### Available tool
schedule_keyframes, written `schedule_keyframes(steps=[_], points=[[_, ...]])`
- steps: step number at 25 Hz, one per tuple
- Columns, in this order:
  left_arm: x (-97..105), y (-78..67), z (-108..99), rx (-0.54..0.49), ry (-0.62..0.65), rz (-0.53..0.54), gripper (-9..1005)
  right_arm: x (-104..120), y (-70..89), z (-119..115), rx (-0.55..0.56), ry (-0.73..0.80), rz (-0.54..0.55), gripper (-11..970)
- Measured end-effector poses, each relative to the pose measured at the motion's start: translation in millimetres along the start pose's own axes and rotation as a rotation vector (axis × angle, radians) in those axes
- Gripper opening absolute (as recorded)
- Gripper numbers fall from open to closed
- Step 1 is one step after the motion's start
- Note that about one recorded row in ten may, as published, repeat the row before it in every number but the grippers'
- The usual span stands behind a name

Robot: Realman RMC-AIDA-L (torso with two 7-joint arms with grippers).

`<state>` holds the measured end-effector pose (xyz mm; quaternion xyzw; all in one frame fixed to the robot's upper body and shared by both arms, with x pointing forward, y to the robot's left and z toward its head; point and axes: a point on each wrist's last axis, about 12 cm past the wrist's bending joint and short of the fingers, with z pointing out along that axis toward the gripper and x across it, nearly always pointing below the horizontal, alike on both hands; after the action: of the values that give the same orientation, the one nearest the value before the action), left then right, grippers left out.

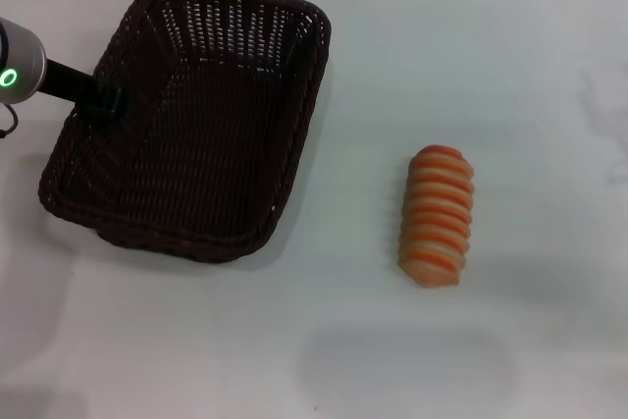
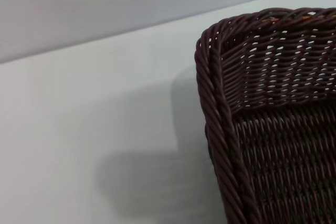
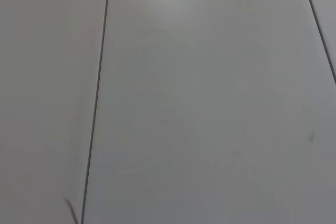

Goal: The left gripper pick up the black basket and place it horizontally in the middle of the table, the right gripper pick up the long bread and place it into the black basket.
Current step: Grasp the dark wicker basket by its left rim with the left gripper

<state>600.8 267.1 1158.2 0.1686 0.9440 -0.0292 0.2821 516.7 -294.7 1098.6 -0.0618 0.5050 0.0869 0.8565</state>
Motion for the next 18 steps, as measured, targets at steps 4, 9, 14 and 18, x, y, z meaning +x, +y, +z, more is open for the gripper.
schedule_keyframes(steps=[4,9,14,18], points=[[0.3,0.0,-1.2,-0.018,-0.006,0.017,222,-1.5,-0.2,-1.8,0.005,-0.004,0.002,592],[-2.1,1.8,-7.5,-0.033,-0.039,0.041,221,-2.6,-0.7,-4.6,0.012,-0.005,0.003,592],[-8.4,8.3,-35.7,-0.089,-0.173,0.123,219,-3.8,-1.6,-7.7,0.022,-0.006,0.004,592],[-12.6,7.4,-51.4,-0.111,-0.236,0.203,217,-4.7,-2.5,-10.2,0.035,-0.007,0.005,592]])
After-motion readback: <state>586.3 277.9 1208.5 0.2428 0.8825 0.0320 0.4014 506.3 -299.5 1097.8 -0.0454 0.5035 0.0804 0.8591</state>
